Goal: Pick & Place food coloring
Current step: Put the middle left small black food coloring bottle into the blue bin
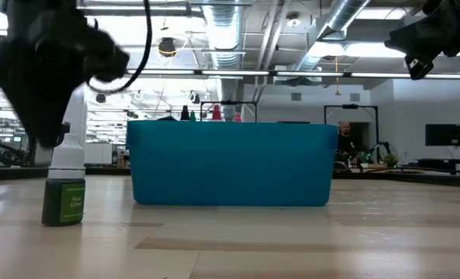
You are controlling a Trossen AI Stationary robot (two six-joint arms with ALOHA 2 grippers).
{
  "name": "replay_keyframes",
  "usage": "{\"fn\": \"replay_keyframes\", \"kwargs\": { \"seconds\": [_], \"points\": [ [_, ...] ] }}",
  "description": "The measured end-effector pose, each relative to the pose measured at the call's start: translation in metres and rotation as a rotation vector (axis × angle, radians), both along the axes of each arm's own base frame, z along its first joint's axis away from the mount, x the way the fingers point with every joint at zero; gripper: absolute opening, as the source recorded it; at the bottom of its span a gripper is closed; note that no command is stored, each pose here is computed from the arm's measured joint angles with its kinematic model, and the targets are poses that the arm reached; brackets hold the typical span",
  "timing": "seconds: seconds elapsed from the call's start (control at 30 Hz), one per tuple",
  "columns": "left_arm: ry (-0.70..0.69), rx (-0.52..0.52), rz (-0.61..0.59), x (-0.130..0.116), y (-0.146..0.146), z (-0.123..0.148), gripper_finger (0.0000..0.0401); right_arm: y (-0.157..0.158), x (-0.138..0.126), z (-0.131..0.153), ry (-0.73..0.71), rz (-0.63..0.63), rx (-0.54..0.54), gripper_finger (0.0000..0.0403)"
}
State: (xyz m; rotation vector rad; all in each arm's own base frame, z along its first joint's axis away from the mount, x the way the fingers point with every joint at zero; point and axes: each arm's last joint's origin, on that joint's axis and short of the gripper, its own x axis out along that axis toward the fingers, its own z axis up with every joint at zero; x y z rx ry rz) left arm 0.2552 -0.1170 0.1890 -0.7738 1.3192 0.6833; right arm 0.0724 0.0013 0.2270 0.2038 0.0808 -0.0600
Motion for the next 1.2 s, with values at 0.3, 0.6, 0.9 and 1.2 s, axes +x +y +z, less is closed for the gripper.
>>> {"fn": "replay_keyframes", "kwargs": {
  "seconds": [0.3, 0.6, 0.9, 1.2],
  "points": [
    [-0.092, 0.099, -0.059, 0.020, -0.002, 0.079, 0.0065, 0.000, 0.000, 0.000, 0.001, 0.000, -0.001, 0.0060],
    [-0.369, 0.218, -0.114, 0.044, 0.010, 0.141, 0.0065, 0.000, 0.000, 0.000, 0.001, 0.000, -0.001, 0.0060],
    [-0.406, 0.220, -0.138, 0.050, 0.016, 0.147, 0.0065, 0.000, 0.000, 0.000, 0.001, 0.001, 0.000, 0.0060],
    [-0.376, 0.215, -0.144, 0.062, 0.020, 0.135, 0.0067, 0.000, 0.000, 0.000, 0.001, 0.001, -0.001, 0.0060]
  ]
}}
